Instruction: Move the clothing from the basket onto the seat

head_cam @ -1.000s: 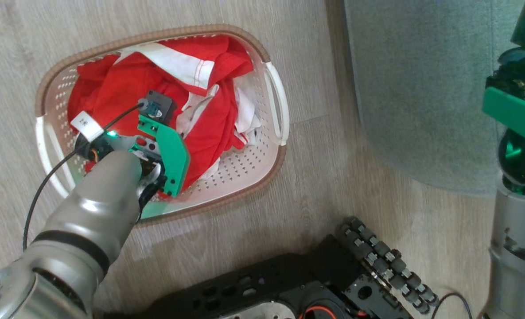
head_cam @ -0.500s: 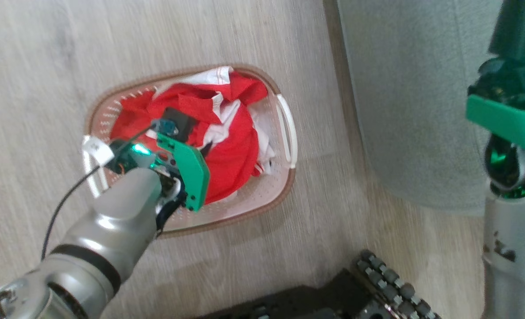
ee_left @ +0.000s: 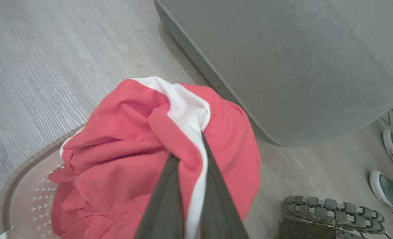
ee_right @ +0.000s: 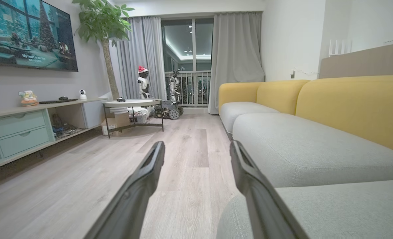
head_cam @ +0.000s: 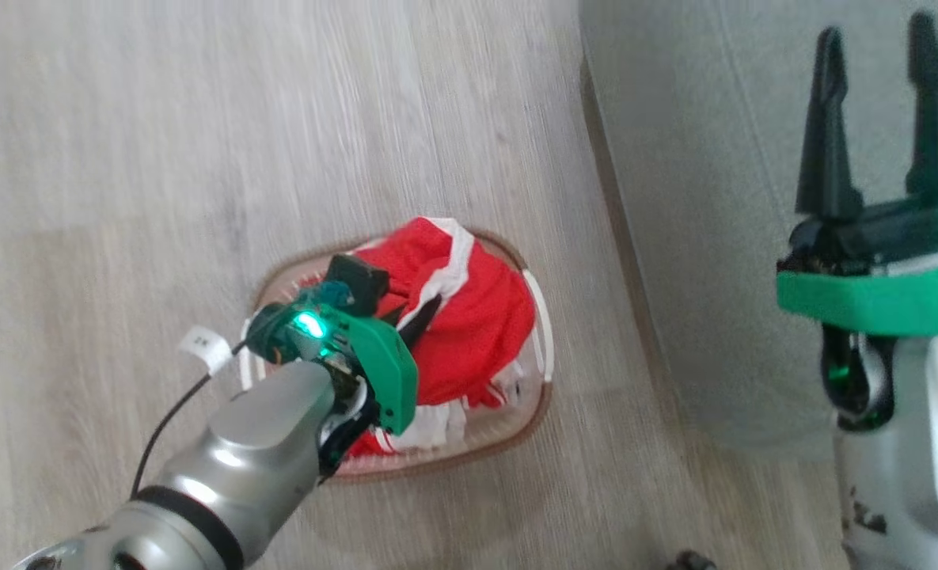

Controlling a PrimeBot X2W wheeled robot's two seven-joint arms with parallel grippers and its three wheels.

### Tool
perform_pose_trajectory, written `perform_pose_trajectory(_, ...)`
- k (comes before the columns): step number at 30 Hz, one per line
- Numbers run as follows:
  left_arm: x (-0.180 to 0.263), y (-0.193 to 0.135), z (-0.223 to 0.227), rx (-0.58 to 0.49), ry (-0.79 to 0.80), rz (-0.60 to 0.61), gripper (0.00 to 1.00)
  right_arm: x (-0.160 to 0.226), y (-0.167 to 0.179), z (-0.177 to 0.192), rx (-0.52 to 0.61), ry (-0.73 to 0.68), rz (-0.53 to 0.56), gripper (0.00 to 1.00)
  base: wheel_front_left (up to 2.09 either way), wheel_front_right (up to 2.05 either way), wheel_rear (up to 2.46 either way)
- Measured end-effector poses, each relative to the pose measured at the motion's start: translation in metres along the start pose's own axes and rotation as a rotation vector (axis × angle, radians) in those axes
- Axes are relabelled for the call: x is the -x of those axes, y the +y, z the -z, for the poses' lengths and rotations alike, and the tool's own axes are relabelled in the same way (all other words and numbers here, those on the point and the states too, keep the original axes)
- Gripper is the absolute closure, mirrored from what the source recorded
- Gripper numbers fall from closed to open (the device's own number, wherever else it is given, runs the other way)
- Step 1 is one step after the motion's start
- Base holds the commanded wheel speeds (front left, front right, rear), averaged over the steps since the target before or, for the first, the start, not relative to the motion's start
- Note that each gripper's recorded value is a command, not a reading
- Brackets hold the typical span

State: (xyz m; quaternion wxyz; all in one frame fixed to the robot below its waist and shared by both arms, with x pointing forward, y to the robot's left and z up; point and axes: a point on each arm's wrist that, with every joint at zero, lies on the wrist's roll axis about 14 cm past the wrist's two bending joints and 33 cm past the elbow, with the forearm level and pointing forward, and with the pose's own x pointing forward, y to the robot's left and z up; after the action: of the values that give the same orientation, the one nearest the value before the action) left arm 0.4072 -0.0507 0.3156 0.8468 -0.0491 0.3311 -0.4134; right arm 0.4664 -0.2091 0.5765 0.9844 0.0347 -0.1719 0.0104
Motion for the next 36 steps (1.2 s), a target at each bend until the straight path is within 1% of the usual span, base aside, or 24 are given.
perform_pose_trajectory(11, 0.050, -0.043, -0.096, -0.107, -0.297, 0.015, 1.00, 0.041, 0.013, -0.031, -0.063, -0.007, -0.024, 0.00, 0.00, 0.00, 0.00)
perform_pose_trajectory(20, 0.106, -0.065, -0.166, -0.199, -0.532, -0.024, 1.00, 0.065, 0.037, -0.034, -0.123, 0.015, -0.079, 0.00, 0.00, 0.00, 0.00)
perform_pose_trajectory(28, 0.146, -0.087, -0.207, -0.259, -0.663, -0.031, 1.00, 0.088, 0.063, -0.026, -0.172, 0.064, -0.143, 0.00, 0.00, 0.00, 0.00)
perform_pose_trajectory(36, 0.159, -0.102, -0.228, -0.299, -0.707, -0.010, 1.00, 0.094, 0.083, -0.021, -0.179, 0.090, -0.207, 0.00, 0.00, 0.00, 0.00)
